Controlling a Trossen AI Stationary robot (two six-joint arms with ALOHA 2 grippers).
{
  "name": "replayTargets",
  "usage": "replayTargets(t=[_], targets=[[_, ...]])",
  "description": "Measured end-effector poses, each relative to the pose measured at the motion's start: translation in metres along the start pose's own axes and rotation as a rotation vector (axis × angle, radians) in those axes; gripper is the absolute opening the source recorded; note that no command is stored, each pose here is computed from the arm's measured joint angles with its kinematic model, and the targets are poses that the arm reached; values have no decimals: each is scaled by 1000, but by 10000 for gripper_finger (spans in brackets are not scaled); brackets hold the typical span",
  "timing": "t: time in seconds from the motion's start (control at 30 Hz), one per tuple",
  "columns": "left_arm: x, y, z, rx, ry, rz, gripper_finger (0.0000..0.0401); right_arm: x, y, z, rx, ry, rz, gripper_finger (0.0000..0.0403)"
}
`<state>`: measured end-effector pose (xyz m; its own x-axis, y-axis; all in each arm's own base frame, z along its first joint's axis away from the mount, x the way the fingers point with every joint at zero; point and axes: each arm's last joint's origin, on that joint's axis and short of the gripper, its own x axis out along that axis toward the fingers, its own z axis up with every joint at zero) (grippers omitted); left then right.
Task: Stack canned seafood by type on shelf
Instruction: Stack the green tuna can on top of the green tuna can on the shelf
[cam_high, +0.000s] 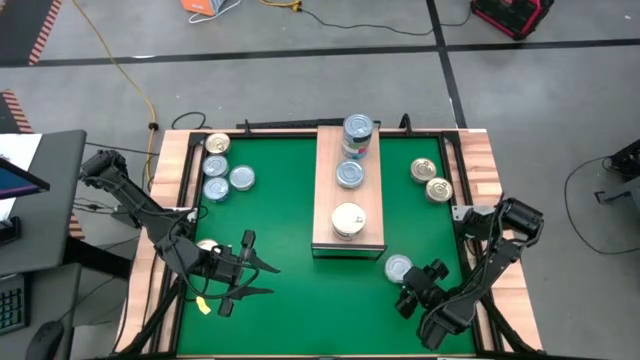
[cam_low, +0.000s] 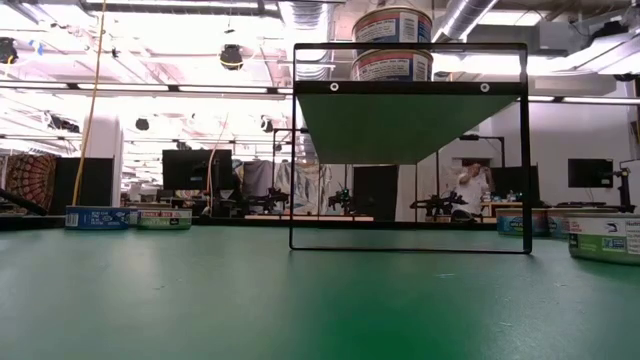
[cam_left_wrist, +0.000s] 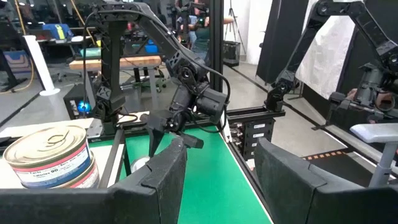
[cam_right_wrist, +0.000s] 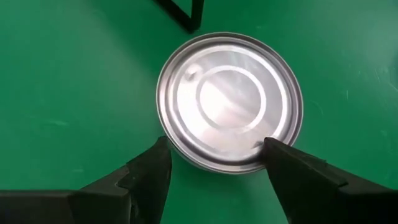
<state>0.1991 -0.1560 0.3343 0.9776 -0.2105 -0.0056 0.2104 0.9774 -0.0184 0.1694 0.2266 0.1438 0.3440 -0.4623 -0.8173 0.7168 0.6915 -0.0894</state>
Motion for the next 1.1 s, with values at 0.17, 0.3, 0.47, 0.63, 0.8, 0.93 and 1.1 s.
replayTargets(t=[0.17, 0.3, 0.47, 0.63, 0.8, 0.93, 1.1], targets=[[0, 0, 0, -1, 0, 0, 180, 0, 3, -1, -110, 20, 23, 285], [0, 0, 0, 0, 3, 0, 180, 0, 10, -2, -295, 18, 87, 285], [0, 0, 0, 0, 3, 0, 180, -6, 12, 8, -432, 31, 50, 285], [0, 0, -1, 10, 4, 1, 180, -18, 21, 25, -578, 3, 38, 285], [0, 0, 0, 11, 4, 1, 180, -17, 32, 34, -713, -8, 109, 285], [0, 0, -1, 12, 5, 1, 180, -14, 39, 39, -803, -29, 155, 271], [0, 0, -1, 15, 11, 1, 180, -8, 34, 47, -815, -3, 90, 207]])
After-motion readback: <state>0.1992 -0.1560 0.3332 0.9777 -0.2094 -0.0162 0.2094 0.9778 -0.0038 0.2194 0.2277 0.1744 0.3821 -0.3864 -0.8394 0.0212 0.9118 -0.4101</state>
